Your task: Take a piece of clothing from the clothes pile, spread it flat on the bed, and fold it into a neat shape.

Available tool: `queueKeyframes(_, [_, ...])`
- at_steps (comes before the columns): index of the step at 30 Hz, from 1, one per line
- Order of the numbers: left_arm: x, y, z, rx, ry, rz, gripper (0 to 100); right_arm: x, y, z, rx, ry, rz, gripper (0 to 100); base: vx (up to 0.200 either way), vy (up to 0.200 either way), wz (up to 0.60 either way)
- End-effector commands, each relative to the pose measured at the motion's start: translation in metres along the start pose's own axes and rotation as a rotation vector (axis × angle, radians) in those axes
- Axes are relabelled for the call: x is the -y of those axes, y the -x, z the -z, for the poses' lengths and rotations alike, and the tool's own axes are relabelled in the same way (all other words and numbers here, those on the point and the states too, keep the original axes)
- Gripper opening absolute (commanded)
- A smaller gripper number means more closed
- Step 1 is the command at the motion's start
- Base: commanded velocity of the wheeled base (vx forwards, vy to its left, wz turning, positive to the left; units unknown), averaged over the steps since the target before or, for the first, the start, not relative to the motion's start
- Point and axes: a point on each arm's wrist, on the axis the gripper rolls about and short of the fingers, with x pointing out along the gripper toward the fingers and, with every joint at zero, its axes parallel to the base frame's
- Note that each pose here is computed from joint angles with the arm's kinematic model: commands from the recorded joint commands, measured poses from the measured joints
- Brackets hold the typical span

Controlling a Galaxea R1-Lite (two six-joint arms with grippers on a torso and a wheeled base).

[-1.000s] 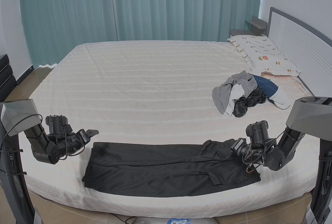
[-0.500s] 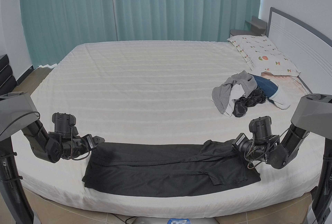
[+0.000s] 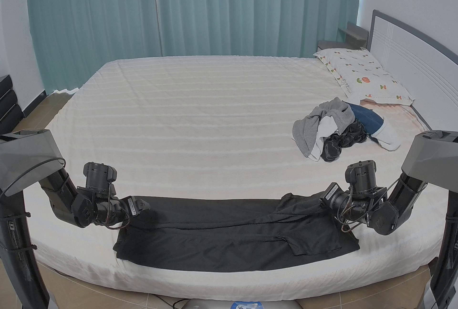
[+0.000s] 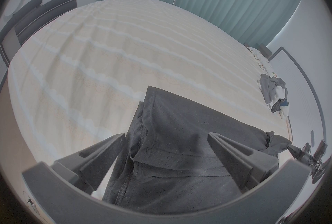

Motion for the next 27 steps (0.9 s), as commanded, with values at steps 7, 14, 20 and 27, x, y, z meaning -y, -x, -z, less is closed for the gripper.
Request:
queueKeyframes(7, [-0.006,-0.012,0.007,-0.036,-0.037,-0.033,0,0.002,-0.001,0.001,-0.005,0.001,0.005,0,0.0,0.0,0.0])
queueKeyframes(14, [-0.007,-0.012,0.006,-0.019,-0.038,-0.063,0,0.001,-0.001,0.001,-0.004,0.001,0.004,0,0.0,0.0,0.0])
queueKeyframes(20, [-0.011,-0.005,-0.009,0.039,-0.011,-0.054,0,-0.004,-0.001,-0.004,0.012,-0.003,-0.02,0,0.0,0.0,0.0])
queueKeyframes(27, [-0.002,-0.001,-0.047,0.217,0.196,0.033,0,-0.022,-0.007,-0.021,0.101,-0.012,-0.132,0,0.0,0.0,0.0])
